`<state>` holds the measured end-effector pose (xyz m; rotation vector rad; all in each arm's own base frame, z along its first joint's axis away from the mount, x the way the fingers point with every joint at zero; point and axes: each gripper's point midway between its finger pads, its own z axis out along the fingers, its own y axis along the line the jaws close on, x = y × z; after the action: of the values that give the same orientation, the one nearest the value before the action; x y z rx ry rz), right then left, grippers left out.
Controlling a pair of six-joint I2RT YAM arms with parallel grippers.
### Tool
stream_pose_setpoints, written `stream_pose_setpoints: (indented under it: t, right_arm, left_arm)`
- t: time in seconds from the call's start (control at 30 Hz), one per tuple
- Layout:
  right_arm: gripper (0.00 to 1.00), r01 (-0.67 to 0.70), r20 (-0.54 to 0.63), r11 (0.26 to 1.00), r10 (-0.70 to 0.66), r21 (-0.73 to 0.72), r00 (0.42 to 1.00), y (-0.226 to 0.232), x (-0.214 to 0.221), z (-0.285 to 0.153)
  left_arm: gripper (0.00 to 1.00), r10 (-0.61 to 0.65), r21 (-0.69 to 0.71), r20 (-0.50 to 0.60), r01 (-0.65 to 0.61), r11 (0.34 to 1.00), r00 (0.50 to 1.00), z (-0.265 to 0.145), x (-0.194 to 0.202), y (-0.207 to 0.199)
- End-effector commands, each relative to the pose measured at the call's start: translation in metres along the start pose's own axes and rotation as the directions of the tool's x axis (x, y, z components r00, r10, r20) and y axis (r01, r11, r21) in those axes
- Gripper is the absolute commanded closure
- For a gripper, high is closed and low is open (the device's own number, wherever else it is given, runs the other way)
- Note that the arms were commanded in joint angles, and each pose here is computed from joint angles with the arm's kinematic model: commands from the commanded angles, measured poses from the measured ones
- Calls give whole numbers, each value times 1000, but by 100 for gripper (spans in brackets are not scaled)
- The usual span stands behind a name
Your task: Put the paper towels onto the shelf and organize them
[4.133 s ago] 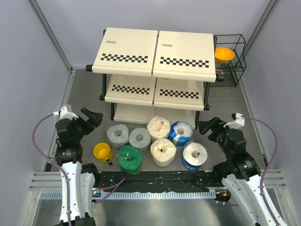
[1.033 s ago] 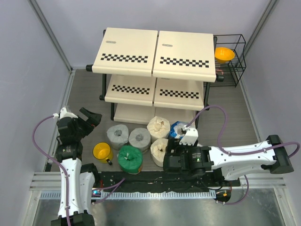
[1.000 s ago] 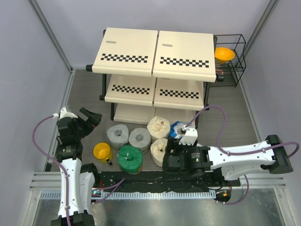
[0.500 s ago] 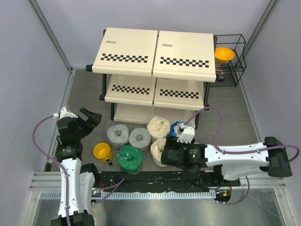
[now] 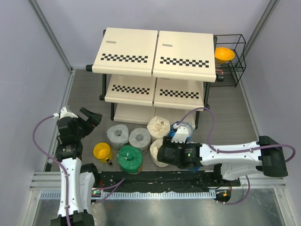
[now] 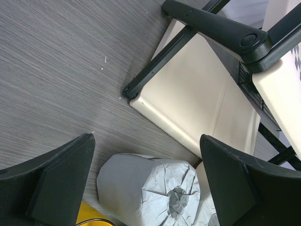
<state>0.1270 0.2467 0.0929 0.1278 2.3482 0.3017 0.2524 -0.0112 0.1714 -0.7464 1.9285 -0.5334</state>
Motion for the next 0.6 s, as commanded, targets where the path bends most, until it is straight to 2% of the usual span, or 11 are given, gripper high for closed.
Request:
stream_pose_setpoints:
  t: [0.0, 0.07, 0.1, 0.17, 0.23, 0.3, 0.4, 0.57]
  right_arm:
    - [39, -27, -11, 999, 27, -26, 1000, 8, -1, -2]
    - [43, -49, 4, 998, 49, -32, 999, 6, -6, -4]
    - [49, -51, 9, 998, 52, -39, 999, 6, -7, -6]
    - [55, -65, 27, 995, 68, -71, 997, 6, -17, -14]
    - [59, -44, 50, 992, 50, -119, 997, 12, -28, -21]
    - [67, 0, 79, 987, 13, -158, 997, 16, -43, -33]
    - [68, 50, 113, 982, -29, -182, 993, 15, -60, -48]
    - [66, 71, 210, 960, -13, -270, 978, 36, -110, -86]
  left_arm:
    - [0, 1, 31, 17, -1, 1000, 1000, -2, -6, -8]
    - [0, -3, 30, 19, 2, 1000, 1000, -2, -6, -8]
    - [1, -4, 29, 20, 3, 1000, 1000, -2, -7, -8]
    - [0, -6, 29, 19, 5, 1000, 1000, -2, -7, -7]
    - [0, -7, 27, 19, 6, 1000, 1000, -2, -7, -7]
    - [0, -5, 31, 19, 4, 1000, 1000, -2, -7, -8]
    - [0, -5, 26, 18, 5, 1000, 1000, -2, -7, -7]
    - [0, -3, 33, 20, 2, 999, 1000, -3, -7, -8]
